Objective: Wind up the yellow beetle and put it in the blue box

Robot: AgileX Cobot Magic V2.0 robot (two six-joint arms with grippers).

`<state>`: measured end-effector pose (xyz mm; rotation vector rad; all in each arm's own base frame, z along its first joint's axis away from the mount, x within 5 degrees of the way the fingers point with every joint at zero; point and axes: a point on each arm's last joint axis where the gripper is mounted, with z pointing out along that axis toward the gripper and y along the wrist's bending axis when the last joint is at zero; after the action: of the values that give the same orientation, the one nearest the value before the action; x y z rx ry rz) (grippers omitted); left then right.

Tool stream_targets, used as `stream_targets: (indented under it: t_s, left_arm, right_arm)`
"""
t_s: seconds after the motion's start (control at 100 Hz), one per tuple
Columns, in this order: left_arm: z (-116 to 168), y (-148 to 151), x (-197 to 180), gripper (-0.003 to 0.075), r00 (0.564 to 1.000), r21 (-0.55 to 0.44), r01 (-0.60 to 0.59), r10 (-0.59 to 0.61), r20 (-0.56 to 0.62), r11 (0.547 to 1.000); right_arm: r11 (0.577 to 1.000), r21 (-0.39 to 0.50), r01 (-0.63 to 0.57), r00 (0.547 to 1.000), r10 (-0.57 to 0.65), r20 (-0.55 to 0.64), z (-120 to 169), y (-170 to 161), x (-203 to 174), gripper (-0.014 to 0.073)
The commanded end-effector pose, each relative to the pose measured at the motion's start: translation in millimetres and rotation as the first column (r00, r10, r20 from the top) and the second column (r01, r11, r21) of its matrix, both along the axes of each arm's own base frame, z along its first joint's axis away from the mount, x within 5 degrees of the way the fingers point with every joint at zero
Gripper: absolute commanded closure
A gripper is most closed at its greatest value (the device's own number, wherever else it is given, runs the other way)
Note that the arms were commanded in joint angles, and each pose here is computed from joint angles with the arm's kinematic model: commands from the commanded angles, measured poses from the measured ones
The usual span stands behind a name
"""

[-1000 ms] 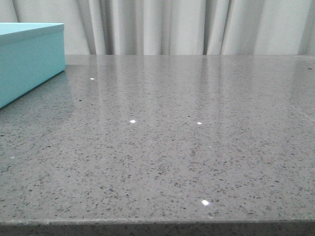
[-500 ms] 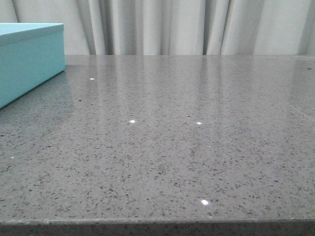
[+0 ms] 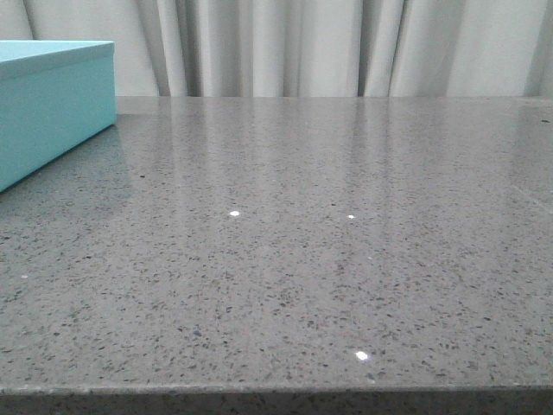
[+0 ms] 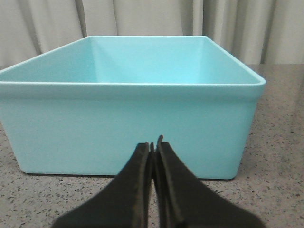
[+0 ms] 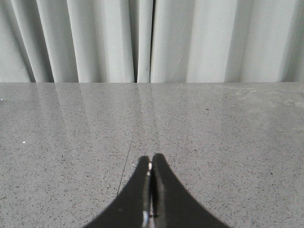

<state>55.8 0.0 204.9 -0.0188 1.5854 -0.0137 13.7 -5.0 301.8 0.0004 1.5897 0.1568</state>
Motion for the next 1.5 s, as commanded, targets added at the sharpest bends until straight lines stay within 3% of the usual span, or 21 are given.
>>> stream_targets:
  t_s: [0.0,0.61,0.77,0.91,1.05,1.26,1.49]
  left_arm:
    - [-6,0,-1,0.0741,0.998,-0.019,-0.001,0.003,0.066,1.000]
    - [-6,0,-1,0.0741,0.998,-0.019,-0.001,0.003,0.066,1.000]
    - [-6,0,-1,0.0741,0.998,-0.019,-0.001,0.003,0.066,1.000]
    - [-6,0,-1,0.0741,0.998,-0.019,-0.001,0.003,0.066,1.000]
    - [-6,0,-1,0.0741,0.998,-0.019,-0.001,0.003,0.066,1.000]
    - [-6,0,-1,0.0741,0.998,-0.019,-0.001,0.003,0.066,1.000]
    - [-6,0,-1,0.0741,0.998,-0.019,-0.001,0.003,0.066,1.000]
  right_arm:
    - [1.000,-0.009,0.001,0.994,0.000,0.111,13,-1,-6,0.0662]
    - [1.000,-0.010,0.000,0.994,0.001,0.109,11,-1,-5,0.0662]
    - [1.000,-0.007,0.009,0.976,-0.007,0.217,8,3,3,0.0662]
    - [0.998,0.061,0.020,0.948,-0.039,0.316,-7,6,14,0.0662]
    - [0.995,0.071,0.070,0.962,-0.086,0.260,-32,5,25,0.0662]
    - [0.992,-0.005,0.122,0.973,-0.119,0.198,-57,4,33,0.0662]
    - [0.992,0.017,0.128,0.983,-0.130,0.132,-90,3,40,0.0662]
